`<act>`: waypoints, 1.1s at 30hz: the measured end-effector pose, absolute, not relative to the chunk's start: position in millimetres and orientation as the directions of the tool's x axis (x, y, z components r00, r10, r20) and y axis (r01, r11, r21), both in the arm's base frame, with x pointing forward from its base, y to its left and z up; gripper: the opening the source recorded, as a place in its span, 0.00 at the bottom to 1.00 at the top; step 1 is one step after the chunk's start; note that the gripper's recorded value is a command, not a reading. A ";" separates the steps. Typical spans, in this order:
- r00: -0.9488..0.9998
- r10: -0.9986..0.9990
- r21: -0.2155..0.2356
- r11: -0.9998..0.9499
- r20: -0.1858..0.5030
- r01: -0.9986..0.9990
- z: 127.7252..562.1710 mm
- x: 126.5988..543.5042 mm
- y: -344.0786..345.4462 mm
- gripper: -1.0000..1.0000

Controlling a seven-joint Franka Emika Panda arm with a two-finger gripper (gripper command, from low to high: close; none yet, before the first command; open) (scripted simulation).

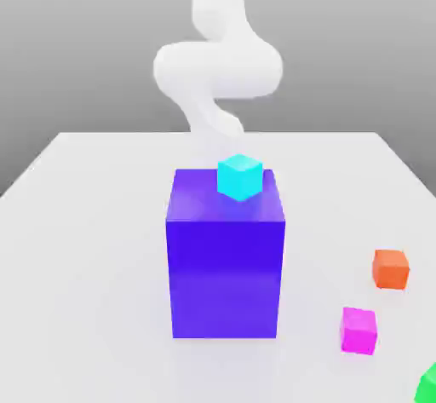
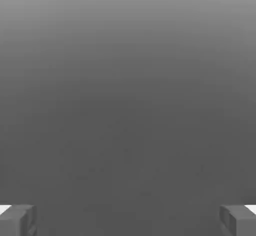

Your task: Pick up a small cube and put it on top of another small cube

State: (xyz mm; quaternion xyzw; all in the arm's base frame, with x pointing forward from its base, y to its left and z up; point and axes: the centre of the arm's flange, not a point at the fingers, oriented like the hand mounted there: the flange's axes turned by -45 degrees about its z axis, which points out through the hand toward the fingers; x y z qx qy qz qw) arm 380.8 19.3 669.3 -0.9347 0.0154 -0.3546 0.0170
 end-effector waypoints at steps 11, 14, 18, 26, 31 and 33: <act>0.920 -0.123 -0.109 -0.990 0.372 -0.088 456.3 459.1 120.1 0.50; 0.948 -0.138 -0.102 -0.988 0.287 -0.113 395.4 457.9 147.0 0.50; 0.973 -0.149 -0.077 -0.987 0.175 -0.137 315.1 440.3 183.5 0.50; 0.981 -0.194 -0.004 -0.981 0.005 -0.194 177.1 388.7 217.5 0.50; 0.981 -0.196 -0.001 -0.981 0.000 -0.196 131.9 386.0 217.8 0.00; 0.981 -0.196 -0.002 -0.981 0.000 -0.196 131.9 386.1 217.9 0.00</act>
